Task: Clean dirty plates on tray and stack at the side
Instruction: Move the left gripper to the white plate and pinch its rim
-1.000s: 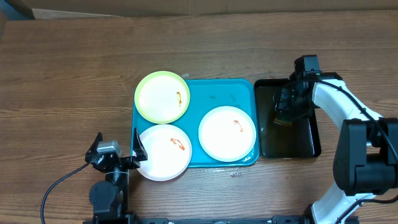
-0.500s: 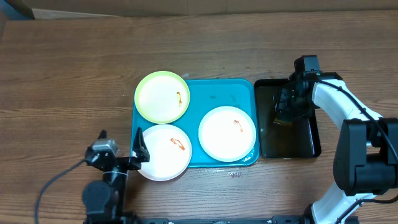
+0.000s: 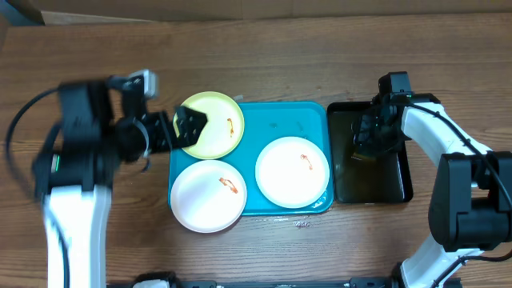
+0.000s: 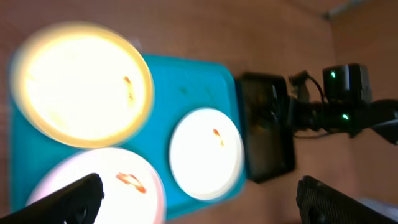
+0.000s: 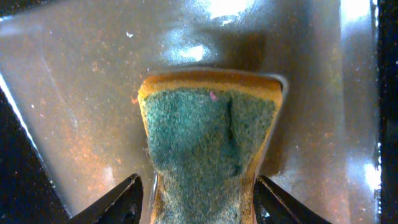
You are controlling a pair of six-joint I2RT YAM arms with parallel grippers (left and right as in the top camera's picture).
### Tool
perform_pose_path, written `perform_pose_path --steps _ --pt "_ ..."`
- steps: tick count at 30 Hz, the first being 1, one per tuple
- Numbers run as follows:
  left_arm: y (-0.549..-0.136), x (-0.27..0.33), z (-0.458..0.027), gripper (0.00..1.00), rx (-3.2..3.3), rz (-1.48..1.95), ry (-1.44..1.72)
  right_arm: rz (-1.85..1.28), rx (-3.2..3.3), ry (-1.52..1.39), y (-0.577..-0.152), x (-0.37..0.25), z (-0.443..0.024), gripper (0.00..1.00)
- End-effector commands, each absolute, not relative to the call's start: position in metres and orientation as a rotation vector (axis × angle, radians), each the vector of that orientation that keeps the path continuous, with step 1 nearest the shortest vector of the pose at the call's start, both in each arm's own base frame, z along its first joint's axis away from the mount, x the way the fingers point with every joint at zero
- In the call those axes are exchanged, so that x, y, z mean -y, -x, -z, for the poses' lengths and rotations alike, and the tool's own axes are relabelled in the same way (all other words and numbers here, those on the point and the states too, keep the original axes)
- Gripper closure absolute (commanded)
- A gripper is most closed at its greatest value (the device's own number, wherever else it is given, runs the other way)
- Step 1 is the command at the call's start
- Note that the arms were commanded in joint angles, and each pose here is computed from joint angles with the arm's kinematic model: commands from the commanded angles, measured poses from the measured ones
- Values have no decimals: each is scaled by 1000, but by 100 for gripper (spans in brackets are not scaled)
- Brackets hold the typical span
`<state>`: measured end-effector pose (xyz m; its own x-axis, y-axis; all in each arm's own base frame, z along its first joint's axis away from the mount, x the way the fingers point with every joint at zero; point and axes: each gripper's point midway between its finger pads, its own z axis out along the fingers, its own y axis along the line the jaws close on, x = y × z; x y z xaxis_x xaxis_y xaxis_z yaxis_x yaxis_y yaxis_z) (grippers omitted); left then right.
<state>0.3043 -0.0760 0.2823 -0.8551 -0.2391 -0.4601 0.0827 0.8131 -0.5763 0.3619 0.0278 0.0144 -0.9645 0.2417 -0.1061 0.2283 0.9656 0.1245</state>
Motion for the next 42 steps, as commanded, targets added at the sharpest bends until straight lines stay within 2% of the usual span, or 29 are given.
perform_pose_path --steps 1,3,4,6,9,13,22,23,24,30,32,42 --pt "-314 114 -274 3 -2525 1236 121 -170 -2991 -360 -363 -28 -15 41" --pt "-321 114 -244 42 -2639 1214 207 -170 -2991 -360 -363 -28 -15 41" --pt "-322 112 -227 53 -2712 1160 262 -170 -2991 -360 -363 -28 -15 41" --pt "-318 110 -189 55 -2886 975 347 -170 -2991 -360 -363 -28 -15 42" --pt "-311 117 -149 60 -3053 691 289 -170 -2991 -360 -363 -28 -15 41" --pt "-307 141 -120 54 -3136 489 180 -170 -2990 -360 -363 -28 -15 42" --pt "-306 178 -79 52 -3173 280 47 -170 -2991 -360 -363 -28 -15 41" --pt "-304 181 -71 60 -3190 243 84 -170 -2991 -360 -363 -28 -15 42" --pt "-304 183 -66 61 -3195 226 91 -170 -2991 -360 -363 -28 -15 41" --pt "-302 195 -46 62 -3215 196 33 -169 -2994 -361 -362 -28 -15 42" --pt "-304 195 -39 68 -3218 166 29 -169 -2995 -361 -362 -28 -15 41" --pt "-304 194 -15 76 -3255 109 26 -169 -2997 -362 -361 -28 -15 41"
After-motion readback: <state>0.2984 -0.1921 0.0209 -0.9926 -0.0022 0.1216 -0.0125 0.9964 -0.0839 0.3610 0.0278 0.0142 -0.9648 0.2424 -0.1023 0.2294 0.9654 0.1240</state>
